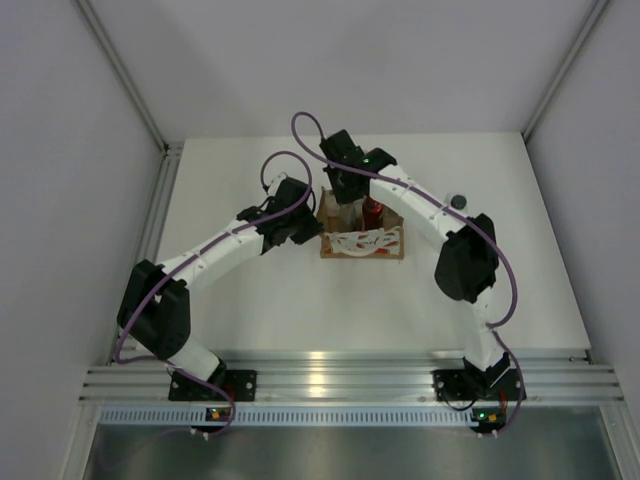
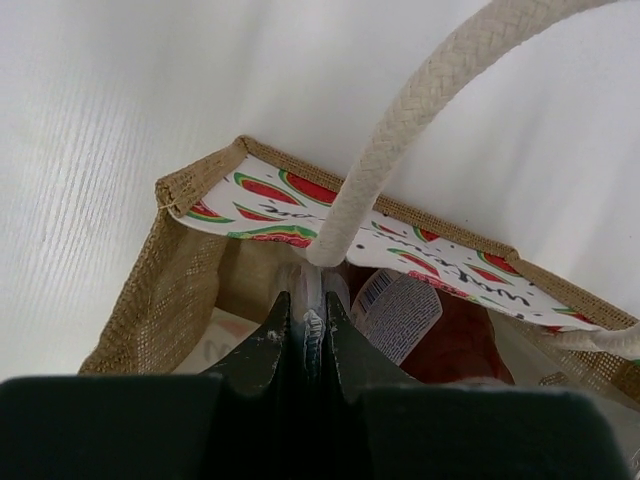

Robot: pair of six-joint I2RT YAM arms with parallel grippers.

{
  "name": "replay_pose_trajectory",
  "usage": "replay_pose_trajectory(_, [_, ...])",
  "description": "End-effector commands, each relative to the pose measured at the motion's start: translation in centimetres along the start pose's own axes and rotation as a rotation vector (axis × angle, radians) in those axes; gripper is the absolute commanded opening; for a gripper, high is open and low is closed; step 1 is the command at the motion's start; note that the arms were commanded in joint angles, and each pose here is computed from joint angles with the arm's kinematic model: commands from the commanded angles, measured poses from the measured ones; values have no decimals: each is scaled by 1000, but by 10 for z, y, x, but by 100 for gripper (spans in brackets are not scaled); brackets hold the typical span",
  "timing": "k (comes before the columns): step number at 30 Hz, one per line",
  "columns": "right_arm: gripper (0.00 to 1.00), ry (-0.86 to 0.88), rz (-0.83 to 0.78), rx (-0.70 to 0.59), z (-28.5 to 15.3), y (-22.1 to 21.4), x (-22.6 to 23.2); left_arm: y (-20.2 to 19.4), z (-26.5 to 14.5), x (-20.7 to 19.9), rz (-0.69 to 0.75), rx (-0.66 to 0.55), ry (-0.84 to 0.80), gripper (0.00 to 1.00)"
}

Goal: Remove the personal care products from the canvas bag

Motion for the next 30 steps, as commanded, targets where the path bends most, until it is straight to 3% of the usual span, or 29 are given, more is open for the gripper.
replay_pose_trajectory(1, [0,40,10,-102,-50,25,5,9,-4,12,2,-49,44,0])
replay_pose_trajectory(18, [0,50,2,-200,-109,35,-9,10,-3,14,-5,-56,51,0])
replay_pose_trajectory(30, [0,37,23,-341,-190,49,-35,11,1,16,-3,-65,63,0])
Point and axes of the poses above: each gripper's point midway between its finger pads, its own z axis out along the fingers, its own x axis along the line the jaws close on, y = z × x, the point moved 1 cm from there along -z, back along the fingers, and after that the axes turned 11 degrees about -z, right-handed, at the moved point
